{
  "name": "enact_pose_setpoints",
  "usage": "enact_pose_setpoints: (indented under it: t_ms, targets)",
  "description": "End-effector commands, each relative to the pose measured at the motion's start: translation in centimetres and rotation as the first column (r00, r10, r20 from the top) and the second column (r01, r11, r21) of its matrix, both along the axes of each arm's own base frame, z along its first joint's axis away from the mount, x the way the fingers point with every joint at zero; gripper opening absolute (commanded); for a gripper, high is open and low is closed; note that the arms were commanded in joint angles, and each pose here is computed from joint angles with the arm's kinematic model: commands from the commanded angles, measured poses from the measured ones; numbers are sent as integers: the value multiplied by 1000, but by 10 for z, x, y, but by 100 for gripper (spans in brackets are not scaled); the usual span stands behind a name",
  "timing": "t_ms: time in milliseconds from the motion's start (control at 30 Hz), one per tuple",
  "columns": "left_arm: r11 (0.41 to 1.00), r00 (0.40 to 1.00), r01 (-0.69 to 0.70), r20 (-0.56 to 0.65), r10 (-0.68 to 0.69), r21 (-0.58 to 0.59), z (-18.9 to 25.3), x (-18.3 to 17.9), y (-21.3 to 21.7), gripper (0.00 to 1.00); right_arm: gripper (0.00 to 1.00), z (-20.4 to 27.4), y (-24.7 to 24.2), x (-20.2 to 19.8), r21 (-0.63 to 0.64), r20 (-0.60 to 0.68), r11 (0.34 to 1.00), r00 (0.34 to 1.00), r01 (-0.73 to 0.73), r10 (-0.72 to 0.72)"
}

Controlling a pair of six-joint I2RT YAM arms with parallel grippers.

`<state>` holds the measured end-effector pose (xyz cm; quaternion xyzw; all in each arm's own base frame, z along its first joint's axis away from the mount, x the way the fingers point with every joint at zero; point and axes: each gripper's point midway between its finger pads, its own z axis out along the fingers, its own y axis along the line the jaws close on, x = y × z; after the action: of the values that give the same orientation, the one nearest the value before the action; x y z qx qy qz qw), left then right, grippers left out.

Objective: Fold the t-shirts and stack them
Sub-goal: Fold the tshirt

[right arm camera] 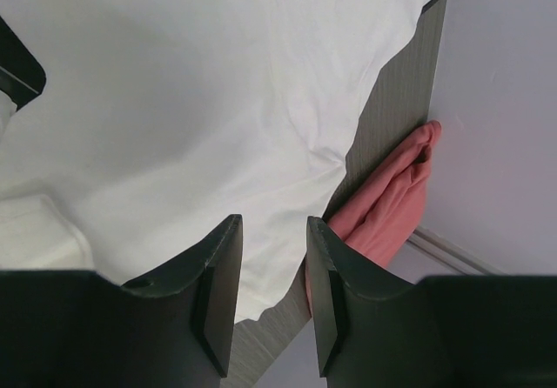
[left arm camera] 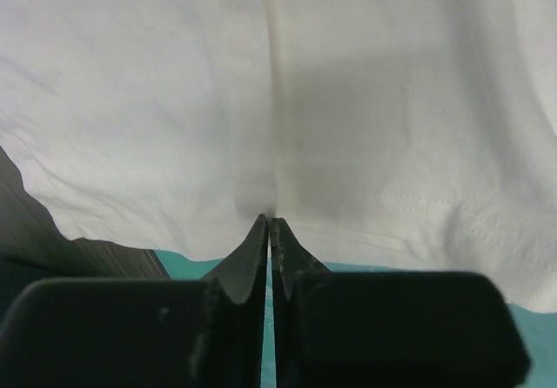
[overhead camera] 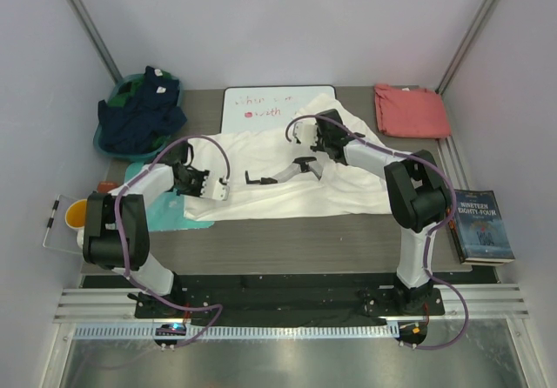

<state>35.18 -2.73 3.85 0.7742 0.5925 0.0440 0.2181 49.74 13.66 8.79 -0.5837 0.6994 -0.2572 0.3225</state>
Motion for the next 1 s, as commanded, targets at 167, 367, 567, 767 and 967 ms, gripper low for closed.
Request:
enact_pose_setpoints:
  t_ms: [167,367,567,767,967]
  targets:
    - [999,1000,-28,-13,28,40,20,9,9,0,41,40,-16,13,22,128,998,990,56,-59]
    - [997,999,-41,-15,43,71,21,10,15,0,42,44,-49,17,6,127,994,986,111,-111]
    - [997,998,-56,-19,57,46,24,11,12,23,44,41,-65,11,-5,97,993,988,117,-116]
    - [999,999,-35,-33,35,7,28,8,4,57,44,37,-65,11,-1,87,993,989,120,-119]
    - [999,999,-40,-21,40,10,19,16,2,50,44,37,-62,14,14,90,992,988,124,-125]
